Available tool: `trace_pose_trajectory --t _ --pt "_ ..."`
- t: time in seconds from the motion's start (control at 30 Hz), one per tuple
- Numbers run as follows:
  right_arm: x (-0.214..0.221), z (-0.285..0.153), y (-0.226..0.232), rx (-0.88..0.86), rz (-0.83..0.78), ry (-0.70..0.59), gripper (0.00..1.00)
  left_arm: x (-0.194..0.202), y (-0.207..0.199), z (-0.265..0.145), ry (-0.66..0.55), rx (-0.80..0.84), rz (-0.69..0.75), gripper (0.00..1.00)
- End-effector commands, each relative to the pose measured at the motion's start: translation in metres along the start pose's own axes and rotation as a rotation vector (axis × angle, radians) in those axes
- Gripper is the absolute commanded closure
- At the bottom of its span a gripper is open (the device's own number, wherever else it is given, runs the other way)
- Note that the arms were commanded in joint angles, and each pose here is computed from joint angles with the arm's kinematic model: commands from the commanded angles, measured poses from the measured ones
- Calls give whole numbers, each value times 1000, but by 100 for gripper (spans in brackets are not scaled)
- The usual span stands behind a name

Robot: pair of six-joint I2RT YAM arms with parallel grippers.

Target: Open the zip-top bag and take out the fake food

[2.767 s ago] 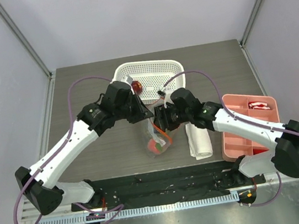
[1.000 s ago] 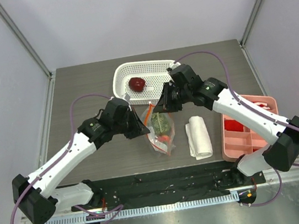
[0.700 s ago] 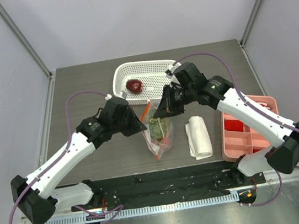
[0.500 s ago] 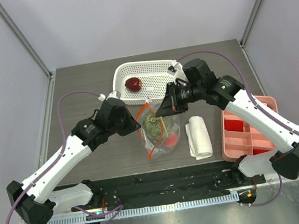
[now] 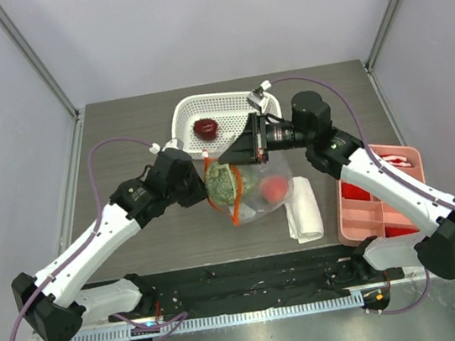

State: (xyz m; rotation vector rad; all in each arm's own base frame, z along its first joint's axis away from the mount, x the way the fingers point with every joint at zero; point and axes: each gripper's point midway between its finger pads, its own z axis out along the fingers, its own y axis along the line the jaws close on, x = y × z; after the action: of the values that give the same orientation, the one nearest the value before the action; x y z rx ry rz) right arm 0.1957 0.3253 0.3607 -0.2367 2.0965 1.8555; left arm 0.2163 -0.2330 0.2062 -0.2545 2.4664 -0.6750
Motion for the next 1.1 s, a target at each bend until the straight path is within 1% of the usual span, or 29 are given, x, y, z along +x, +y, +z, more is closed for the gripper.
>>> trace_pose_trajectory --t 0.0,0.13,0.23,0.27,0.33,0.37,0.4,0.43,0.47,0.63,0.7,0.77,0.8,0.83,0.93,0.97,1.03,1.07 --pt "-20 -7 74 -293 -40 -62 99 -6 -19 -5 -16 85 -9 100" --pt "-33 -4 78 -294 11 -103 99 -7 -26 -8 -22 125 -28 100" --pt "-40 1 68 -256 122 -129 99 -7 -26 -9 -26 130 -36 100" --pt "-39 2 66 -260 205 -117 99 -8 -25 -10 -31 130 -38 100" --pt "-33 5 49 -186 297 -87 99 -15 -26 -15 -74 136 -50 100" --pt "-30 5 50 -169 254 -75 99 -21 -27 -23 -106 156 -57 100" --pt "-23 6 44 -132 234 -35 99 -25 -29 -28 -130 171 -57 100" --pt "-12 8 29 -57 267 11 99 -30 -29 -29 -158 175 -62 100" --pt "-9 10 23 -35 204 34 99 -33 -30 -36 -180 192 -65 100" --pt "24 14 30 -69 133 186 99 -40 -35 -44 -202 211 -32 100" --pt "27 17 39 -93 109 203 99 -36 -34 -41 -182 199 -23 100" --pt "27 19 59 -172 72 207 99 -30 -31 -35 -157 191 -20 100" --pt "26 20 66 -200 84 208 99 -28 -30 -33 -149 188 -22 100" --pt "21 18 84 -272 77 192 99 -26 -31 -32 -141 191 -25 100" --pt "13 16 106 -370 67 169 99 -19 -29 -26 -118 199 -36 100" --pt "7 16 114 -381 45 150 99 -18 -28 -25 -115 197 -39 100" --pt "1 24 106 -336 25 129 99 -18 -26 -25 -118 194 -40 100" --pt "-6 25 112 -330 6 104 99 -17 -25 -26 -118 189 -41 100"
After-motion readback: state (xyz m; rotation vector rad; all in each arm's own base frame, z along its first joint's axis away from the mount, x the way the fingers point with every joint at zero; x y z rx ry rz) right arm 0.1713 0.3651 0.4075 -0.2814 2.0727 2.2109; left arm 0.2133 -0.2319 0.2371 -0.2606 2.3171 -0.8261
